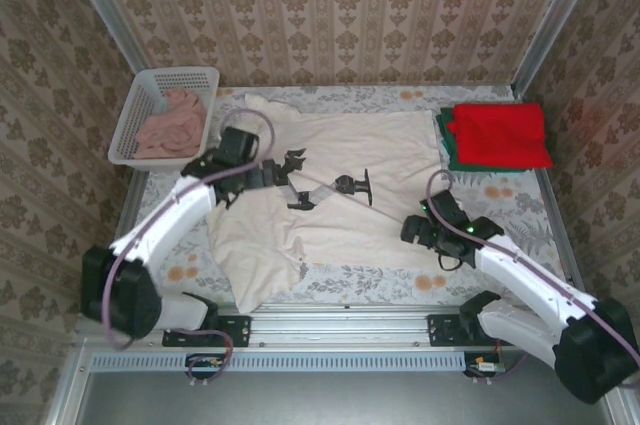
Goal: Fold and stack the t-shirts
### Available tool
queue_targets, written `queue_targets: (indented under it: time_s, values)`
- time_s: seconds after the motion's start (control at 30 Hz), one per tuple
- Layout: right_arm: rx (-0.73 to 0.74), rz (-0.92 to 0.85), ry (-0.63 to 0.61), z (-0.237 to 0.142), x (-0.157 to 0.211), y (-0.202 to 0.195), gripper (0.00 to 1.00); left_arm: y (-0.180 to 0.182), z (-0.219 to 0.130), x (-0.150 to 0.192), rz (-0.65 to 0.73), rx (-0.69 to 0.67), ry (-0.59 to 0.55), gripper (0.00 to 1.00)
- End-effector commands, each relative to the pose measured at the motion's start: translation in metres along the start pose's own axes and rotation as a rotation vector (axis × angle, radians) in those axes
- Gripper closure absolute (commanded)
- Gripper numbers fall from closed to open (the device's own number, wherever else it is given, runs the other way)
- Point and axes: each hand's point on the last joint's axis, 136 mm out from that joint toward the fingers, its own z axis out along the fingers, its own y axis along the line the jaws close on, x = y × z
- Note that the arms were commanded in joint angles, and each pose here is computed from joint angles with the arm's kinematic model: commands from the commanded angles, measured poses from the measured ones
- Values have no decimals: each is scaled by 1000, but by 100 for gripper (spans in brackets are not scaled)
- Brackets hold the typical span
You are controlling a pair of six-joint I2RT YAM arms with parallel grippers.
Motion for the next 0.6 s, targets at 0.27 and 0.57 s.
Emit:
queue_targets:
  time_s: [0.27,0.57]
  values:
    - [112,201,68,-2,8,-51,0,52,-58,202,-170,-284,345,16]
    - [188,166,128,15,14,-47,0,64,-63,266,-191,-309,448,38]
